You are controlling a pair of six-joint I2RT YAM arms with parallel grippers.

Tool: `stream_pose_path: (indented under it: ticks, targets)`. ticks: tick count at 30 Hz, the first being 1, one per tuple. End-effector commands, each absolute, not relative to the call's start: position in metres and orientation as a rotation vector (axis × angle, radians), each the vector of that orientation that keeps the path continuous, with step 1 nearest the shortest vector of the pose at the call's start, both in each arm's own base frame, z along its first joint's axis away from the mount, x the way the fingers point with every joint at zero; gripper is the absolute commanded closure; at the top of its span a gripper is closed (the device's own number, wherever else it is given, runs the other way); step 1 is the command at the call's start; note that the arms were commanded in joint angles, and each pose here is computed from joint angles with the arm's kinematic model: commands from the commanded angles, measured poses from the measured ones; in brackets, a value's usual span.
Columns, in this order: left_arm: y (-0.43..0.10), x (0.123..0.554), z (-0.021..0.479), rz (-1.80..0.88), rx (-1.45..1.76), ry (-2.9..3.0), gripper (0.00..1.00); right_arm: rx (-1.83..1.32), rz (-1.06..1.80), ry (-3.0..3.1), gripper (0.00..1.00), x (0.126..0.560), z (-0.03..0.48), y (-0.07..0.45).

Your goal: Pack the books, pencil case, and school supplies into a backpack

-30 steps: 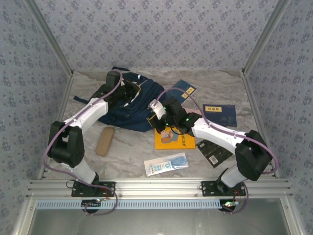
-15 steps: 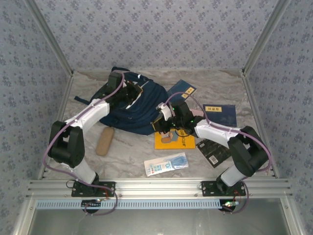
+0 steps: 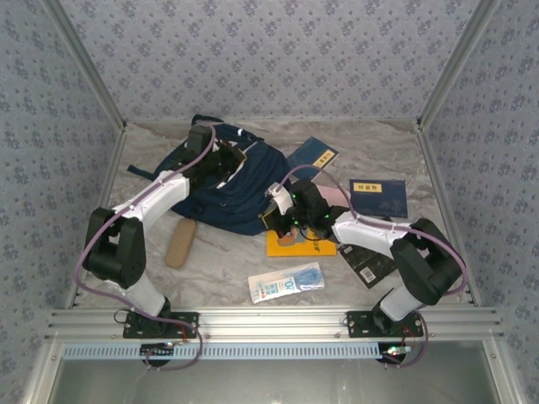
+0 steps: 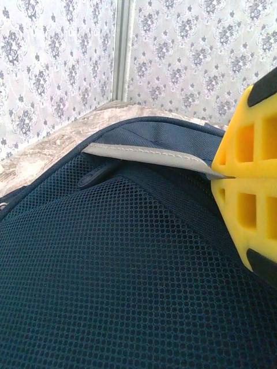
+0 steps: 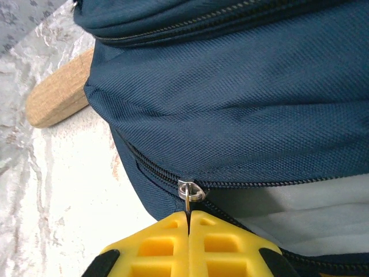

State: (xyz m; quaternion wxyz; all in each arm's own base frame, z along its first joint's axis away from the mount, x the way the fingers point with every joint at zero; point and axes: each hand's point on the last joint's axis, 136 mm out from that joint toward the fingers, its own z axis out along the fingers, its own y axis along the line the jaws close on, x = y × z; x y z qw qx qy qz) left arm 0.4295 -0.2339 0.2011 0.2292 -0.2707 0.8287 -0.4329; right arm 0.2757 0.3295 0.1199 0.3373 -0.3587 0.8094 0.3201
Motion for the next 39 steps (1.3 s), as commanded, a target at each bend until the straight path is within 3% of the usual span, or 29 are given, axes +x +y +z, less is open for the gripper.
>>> stream_pose_path:
  ticks: [1,6,26,33,39]
  targets:
    - [-0.24,0.445,0.246,-1.252,-0.668,2.129,1.0,-1.042,0.775,2.052,1.0,0.261,0.134,0.342]
    - [-0.239,0.444,0.247,-1.232,-0.653,2.139,1.0,-1.088,0.678,2.086,1.0,0.259,0.14,0.347]
    - [-0.231,0.436,0.243,-1.171,-0.603,2.191,1.0,-0.858,0.357,2.246,1.0,0.329,0.142,0.273]
    - [-0.224,0.444,0.237,-1.173,-0.735,2.126,1.0,-1.153,0.605,2.152,1.0,0.265,0.125,0.34]
    - [-0.23,0.444,0.228,-1.169,-0.655,2.173,0.99,-1.055,0.752,2.197,1.0,0.257,0.115,0.35]
